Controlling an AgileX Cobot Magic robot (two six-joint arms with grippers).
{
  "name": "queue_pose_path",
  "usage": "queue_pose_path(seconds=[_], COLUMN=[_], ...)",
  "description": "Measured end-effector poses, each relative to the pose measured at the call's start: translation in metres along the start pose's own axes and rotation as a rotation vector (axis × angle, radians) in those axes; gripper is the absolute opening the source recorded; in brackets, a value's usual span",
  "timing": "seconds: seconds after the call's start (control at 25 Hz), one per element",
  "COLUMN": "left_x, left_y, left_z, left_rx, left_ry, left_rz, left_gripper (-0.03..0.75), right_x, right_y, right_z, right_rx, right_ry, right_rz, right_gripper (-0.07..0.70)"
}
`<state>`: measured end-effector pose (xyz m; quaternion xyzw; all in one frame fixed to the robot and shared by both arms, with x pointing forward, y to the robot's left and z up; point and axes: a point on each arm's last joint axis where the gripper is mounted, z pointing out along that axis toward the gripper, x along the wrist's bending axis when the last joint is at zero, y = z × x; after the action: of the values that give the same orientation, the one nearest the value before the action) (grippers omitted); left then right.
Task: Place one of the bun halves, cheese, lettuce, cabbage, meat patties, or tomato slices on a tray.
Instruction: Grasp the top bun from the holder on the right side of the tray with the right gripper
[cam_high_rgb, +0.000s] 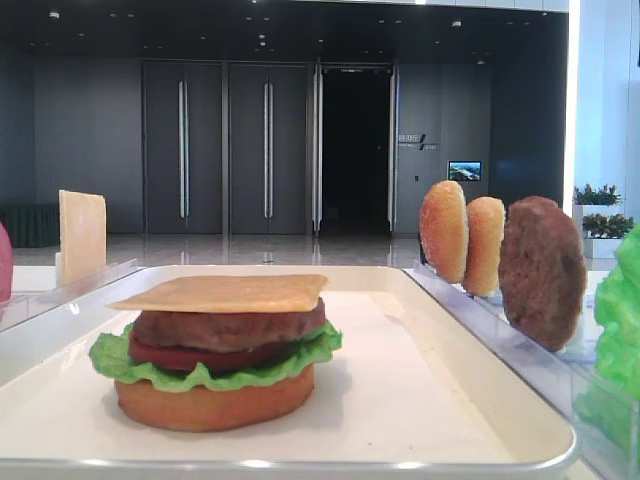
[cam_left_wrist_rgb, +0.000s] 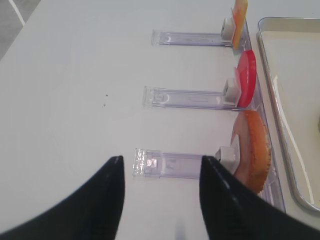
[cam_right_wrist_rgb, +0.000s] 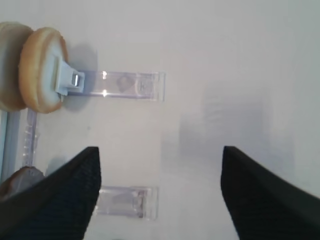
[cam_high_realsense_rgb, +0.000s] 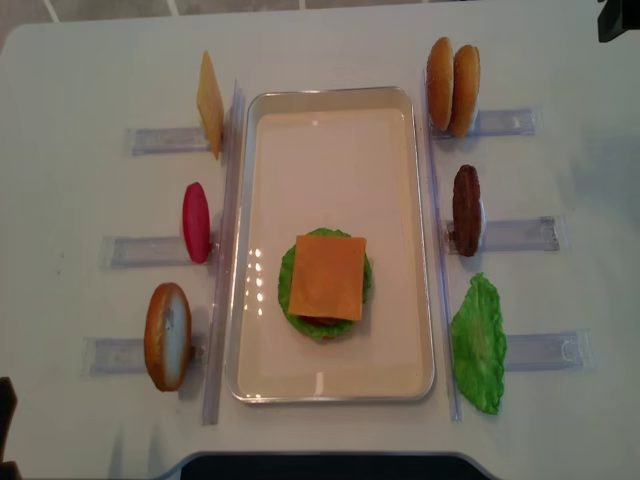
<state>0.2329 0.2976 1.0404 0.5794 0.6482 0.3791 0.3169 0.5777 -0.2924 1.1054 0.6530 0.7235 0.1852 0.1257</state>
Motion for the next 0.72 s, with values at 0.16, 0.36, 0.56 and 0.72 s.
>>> queue_pose_path(seconds=[0.16,0.36,0.56,0.72], left_x=[0.0,0.0,0.0,0.0], left_y=[0.0,0.0,0.0,0.0], left_z=[0.0,0.0,0.0,0.0], left_rx=[0.0,0.0,0.0,0.0], left_ry=[0.0,0.0,0.0,0.0], left_rz=[0.0,0.0,0.0,0.0], left_gripper=[0.36,0.341,0.301,0.262], right_x=[-0.003,-0.007,-0.009,-0.01], right_y=[0.022,0.045,0.062,0.07], right_z=[0.017,0.029,0.039,0.044], right_rx=[0.002,-0.015,-0.014,-0.008], right_ry=[0.004,0.006,0.008,0.01], right_rz=[-0.007,-0.017,-0.027,-0.03], right_gripper=[0.509,0.509,0.509,0.509])
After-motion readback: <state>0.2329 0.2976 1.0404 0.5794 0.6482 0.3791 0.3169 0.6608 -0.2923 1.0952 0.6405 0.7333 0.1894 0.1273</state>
